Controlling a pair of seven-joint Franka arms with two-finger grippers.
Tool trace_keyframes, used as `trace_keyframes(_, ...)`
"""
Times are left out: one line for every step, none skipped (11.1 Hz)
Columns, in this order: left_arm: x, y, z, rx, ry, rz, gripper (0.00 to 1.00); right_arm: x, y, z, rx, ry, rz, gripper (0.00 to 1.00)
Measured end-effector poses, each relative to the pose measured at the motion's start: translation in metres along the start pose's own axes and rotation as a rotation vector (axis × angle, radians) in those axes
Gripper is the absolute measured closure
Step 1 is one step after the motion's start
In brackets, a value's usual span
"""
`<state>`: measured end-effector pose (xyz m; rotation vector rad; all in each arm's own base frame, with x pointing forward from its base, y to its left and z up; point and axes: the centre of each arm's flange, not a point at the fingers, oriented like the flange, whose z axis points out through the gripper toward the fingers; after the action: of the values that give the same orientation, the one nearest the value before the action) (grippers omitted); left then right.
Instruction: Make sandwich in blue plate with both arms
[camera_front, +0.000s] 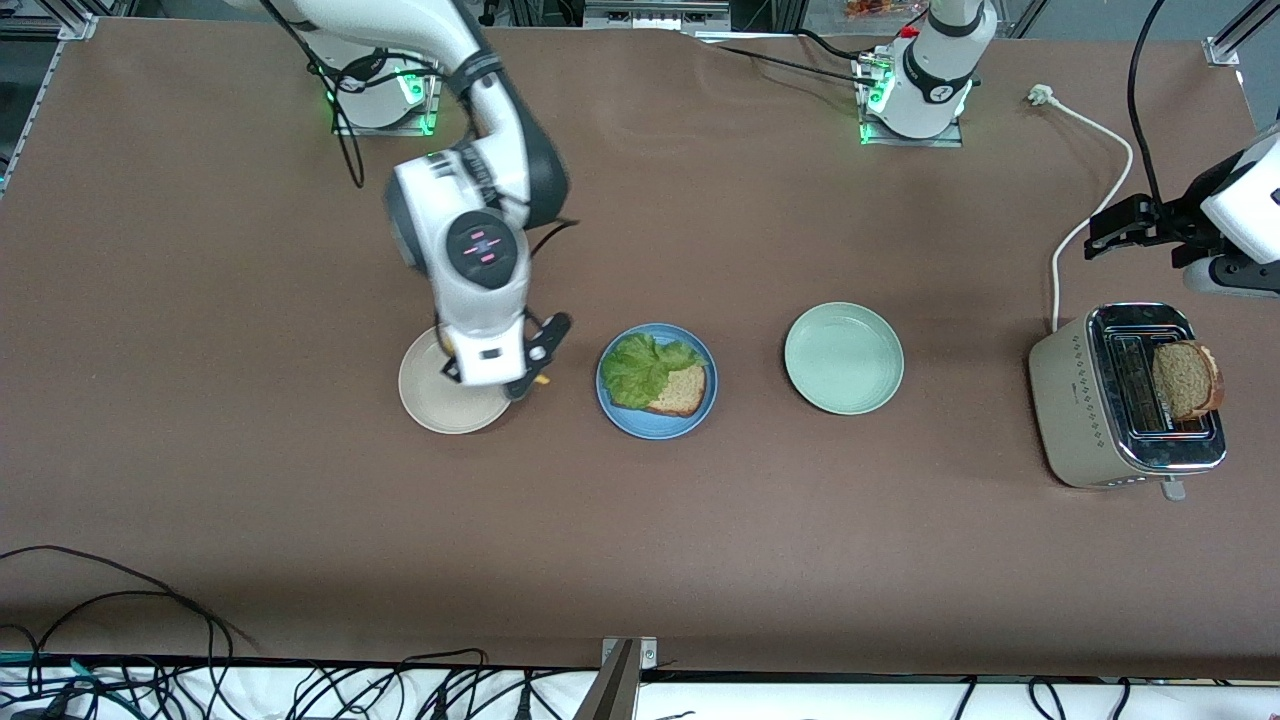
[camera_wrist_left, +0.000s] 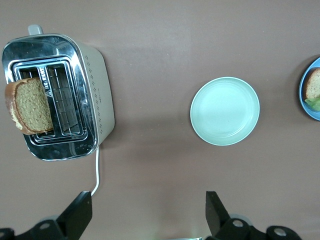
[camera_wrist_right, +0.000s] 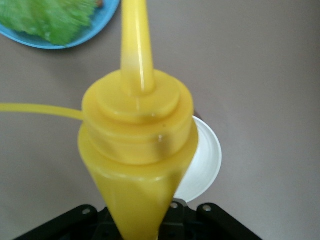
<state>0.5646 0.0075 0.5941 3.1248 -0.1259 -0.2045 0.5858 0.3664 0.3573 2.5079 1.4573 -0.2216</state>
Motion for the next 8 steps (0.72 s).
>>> trace_keyframes(0.0, 0.0, 0.0, 0.0, 0.0, 0.0, 0.0, 0.012, -0.022, 0.001, -0.045, -0.023, -0.026, 0.85)
trace_keyframes(0.0, 0.0, 0.0, 0.0, 0.0, 0.0, 0.0, 0.02, -0.036, 0.004, -0.086, -0.043, -0.038, 0.85)
trace_keyframes(0.0, 0.0, 0.0, 0.0, 0.0, 0.0, 0.0, 0.026, -0.045, 0.01, -0.116, -0.061, -0.052, 0.85)
trace_keyframes(0.0, 0.0, 0.0, 0.0, 0.0, 0.0, 0.0, 0.031, -0.051, 0.018, -0.138, -0.081, -0.071, 0.85)
trace_keyframes(0.0, 0.0, 0.0, 0.0, 0.0, 0.0, 0.0, 0.036, -0.056, 0.027, -0.167, -0.106, -0.095, 0.85)
trace_keyframes(0.0, 0.0, 0.0, 0.0, 0.0, 0.0, 0.0, 0.044, -0.067, 0.037, -0.204, -0.134, -0.13, 0.85)
trace_keyframes(0.0, 0.0, 0.0, 0.0, 0.0, 0.0, 0.0, 0.054, -0.085, 0.047, -0.248, -0.161, -0.176, 0.85)
trace_keyframes(0.0, 0.0, 0.0, 0.0, 0.0, 0.0, 0.0, 0.063, -0.105, 0.056, -0.28, -0.179, -0.205, 0.85)
